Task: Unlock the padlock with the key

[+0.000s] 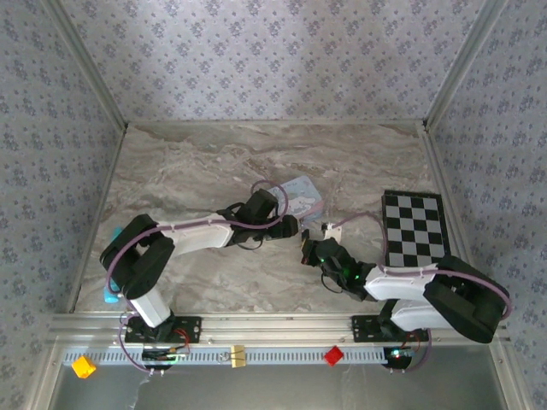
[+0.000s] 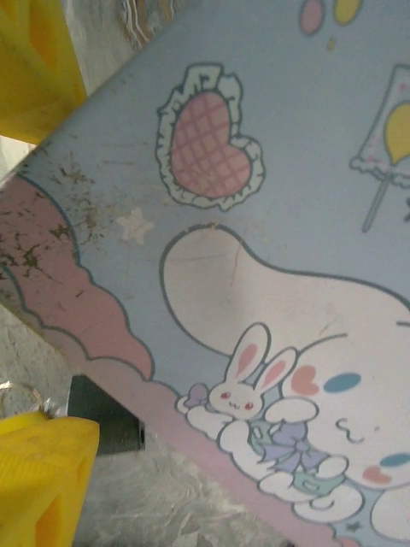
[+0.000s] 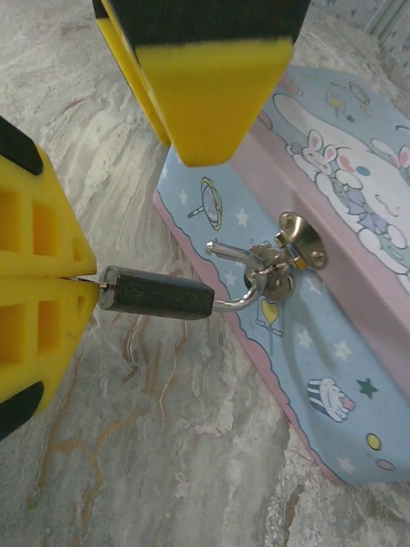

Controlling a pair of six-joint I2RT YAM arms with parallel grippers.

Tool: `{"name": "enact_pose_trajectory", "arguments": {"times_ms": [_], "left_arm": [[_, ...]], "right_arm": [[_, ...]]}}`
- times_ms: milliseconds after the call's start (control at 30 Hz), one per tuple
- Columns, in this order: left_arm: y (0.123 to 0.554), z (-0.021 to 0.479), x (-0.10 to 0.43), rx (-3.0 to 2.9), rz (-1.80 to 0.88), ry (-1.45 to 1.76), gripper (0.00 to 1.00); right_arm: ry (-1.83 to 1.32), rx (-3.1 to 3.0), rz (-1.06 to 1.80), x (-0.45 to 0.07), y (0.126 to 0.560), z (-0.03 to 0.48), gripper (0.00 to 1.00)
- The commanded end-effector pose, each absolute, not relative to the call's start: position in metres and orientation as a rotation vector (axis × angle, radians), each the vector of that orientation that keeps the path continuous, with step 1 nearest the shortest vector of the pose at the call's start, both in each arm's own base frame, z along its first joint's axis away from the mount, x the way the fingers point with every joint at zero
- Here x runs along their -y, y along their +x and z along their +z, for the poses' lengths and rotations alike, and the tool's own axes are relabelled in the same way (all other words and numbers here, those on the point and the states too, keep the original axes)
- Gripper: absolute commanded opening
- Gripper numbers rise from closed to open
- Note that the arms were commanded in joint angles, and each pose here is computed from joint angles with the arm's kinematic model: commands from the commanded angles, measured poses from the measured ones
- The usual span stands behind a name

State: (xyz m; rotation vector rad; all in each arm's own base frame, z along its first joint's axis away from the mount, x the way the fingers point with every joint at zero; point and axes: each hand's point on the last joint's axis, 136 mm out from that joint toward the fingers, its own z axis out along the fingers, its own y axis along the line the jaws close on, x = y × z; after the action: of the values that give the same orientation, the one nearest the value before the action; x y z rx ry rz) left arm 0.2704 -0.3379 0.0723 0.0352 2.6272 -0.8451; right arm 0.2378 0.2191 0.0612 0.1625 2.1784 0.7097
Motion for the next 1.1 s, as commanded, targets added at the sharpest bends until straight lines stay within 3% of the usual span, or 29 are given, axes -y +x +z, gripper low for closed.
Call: {"name": "enact_pose_trajectory", "arguments": {"times_ms": [0, 167, 400, 1067], "left_arm": [[0.279, 0.097, 0.347, -2.56, -0.906, 0.023, 0.82], [0.291, 0.103, 0.319, -2.512, -0.849, -0.098, 0.89], [0.314, 0.087, 0.302, -2.539, -0.783, -0.193, 0.87], [0.296, 0.061, 0.334, -2.621, -0.789, -0.132, 0.81]], "right_arm": [[0.192, -2.158, 0.726, -0.22, 0.242, 0.066, 0.0], [0.197, -2.159, 0.708, -0.219, 0.244, 0.067, 0.0], [0.239, -2.165, 0.673, -0.21, 0.246, 0.064, 0.0], [0.348, -2.136, 0.656, -0.18, 0.267, 0.066, 0.0]]}}
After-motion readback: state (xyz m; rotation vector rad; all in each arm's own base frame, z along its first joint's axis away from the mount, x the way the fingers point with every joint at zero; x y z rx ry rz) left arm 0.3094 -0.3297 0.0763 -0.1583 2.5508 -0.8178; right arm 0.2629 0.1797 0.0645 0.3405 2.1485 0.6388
